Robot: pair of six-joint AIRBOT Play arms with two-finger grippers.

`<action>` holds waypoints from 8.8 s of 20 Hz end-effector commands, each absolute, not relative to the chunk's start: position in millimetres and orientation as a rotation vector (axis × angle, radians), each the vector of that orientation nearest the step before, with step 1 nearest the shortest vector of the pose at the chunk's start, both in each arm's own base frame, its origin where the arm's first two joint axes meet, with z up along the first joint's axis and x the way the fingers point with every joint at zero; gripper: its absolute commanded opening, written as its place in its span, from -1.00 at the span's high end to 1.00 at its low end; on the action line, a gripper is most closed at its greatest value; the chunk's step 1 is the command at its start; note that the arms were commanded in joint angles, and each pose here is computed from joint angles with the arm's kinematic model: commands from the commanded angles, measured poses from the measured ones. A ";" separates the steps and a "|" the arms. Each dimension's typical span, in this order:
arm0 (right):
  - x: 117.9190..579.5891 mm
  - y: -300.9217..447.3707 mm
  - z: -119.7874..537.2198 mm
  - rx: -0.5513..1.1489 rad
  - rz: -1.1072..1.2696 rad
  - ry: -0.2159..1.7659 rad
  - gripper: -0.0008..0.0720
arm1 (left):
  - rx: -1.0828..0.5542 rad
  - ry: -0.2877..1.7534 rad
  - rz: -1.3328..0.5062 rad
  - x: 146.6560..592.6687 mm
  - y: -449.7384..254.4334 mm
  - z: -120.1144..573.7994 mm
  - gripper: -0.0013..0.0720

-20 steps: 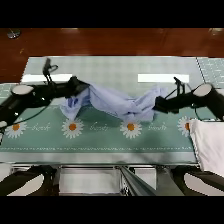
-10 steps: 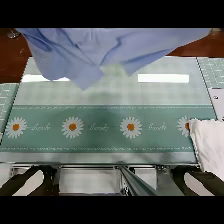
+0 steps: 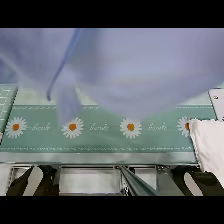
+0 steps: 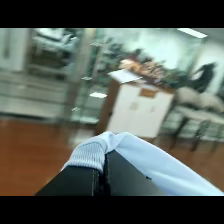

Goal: Fold the shirts.

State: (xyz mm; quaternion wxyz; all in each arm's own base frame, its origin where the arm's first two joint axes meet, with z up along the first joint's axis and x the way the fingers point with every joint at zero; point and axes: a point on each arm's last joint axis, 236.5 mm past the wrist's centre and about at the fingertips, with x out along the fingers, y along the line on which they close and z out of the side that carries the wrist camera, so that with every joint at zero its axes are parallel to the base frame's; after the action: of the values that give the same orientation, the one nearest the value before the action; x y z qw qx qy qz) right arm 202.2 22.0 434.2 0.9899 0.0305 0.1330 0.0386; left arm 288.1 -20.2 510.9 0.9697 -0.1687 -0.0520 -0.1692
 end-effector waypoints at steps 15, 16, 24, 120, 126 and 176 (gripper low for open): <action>307.4 -20.6 39.0 0.325 -0.178 1.028 0.94 | -0.698 0.869 -0.228 423.9 -79.0 41.4 0.91; 319.0 -31.0 26.0 0.355 -0.207 1.052 0.94 | -0.698 0.868 -0.222 440.4 -77.4 38.5 0.91; 409.4 -57.4 -26.2 0.545 -0.134 1.210 0.93 | -0.759 0.892 -0.255 547.6 -90.9 22.0 0.90; 149.6 26.0 477.4 0.105 -0.051 0.106 0.93 | 0.049 0.016 0.040 139.8 -18.9 504.3 0.91; 201.8 25.5 389.8 0.222 0.035 0.379 0.93 | -0.076 0.333 0.015 207.0 -4.3 397.9 0.91; 387.7 -67.4 13.8 0.449 -0.033 1.505 -0.72 | -0.483 1.599 -0.196 332.4 -14.5 -30.7 -0.95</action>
State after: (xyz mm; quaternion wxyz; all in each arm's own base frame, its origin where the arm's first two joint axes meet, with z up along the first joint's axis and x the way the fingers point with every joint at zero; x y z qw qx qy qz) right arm 408.4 -29.7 -11.7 0.6763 0.2147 0.7034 0.0418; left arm 352.9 -20.9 -38.2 0.6507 -0.2060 0.7226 -0.1091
